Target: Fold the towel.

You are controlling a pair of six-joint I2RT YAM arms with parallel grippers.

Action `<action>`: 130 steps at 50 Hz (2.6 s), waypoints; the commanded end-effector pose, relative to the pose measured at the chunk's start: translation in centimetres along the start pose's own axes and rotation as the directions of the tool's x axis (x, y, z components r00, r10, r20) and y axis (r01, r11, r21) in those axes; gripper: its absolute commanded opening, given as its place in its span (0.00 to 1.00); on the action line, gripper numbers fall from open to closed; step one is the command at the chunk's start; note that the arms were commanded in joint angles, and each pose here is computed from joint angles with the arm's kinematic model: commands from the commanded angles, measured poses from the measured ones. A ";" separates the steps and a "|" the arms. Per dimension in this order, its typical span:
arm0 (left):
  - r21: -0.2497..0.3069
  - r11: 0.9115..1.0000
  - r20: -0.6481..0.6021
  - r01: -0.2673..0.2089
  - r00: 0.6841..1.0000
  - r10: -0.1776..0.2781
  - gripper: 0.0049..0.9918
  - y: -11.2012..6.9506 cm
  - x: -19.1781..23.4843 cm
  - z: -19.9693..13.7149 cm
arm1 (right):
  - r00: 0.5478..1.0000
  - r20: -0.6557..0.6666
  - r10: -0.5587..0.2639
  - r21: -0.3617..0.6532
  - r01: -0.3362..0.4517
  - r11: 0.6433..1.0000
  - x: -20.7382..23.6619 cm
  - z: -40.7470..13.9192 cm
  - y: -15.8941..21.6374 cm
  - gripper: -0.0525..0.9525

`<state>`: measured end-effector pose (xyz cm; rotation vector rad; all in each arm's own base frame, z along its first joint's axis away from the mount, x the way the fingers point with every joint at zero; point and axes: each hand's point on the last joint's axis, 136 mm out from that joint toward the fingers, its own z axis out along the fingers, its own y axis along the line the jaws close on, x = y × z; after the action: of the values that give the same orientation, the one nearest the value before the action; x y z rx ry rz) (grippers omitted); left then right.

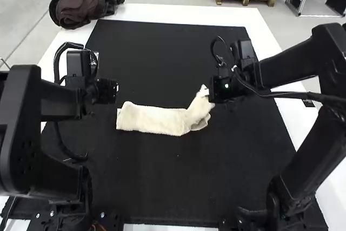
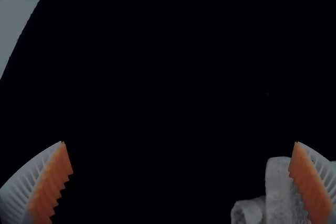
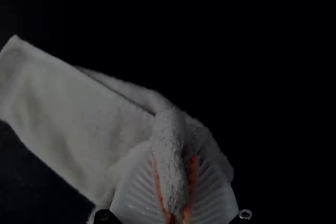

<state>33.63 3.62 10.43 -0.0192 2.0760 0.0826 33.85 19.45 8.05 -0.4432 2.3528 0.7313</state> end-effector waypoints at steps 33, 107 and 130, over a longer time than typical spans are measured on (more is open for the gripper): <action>-0.066 0.998 0.065 -0.003 0.998 0.007 0.98 1.4 -2.7 -0.5 | 0.993 0.026 -0.117 -0.172 0.120 0.978 -3.2 3.4 10.9 0.03; -0.175 0.983 0.117 0.056 0.993 -0.036 0.98 6.1 -3.6 -1.5 | 0.965 0.018 -0.260 -0.385 0.247 0.889 -2.2 14.2 25.2 0.03; -0.180 0.982 0.115 0.056 0.993 -0.036 0.98 6.3 -3.5 -1.5 | 0.966 0.095 -0.240 -0.412 0.258 0.874 -5.0 13.1 27.9 0.91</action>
<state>32.89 9.42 11.98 -0.1882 2.0151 0.2322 29.78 48.80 9.96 -0.9164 2.1330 1.0899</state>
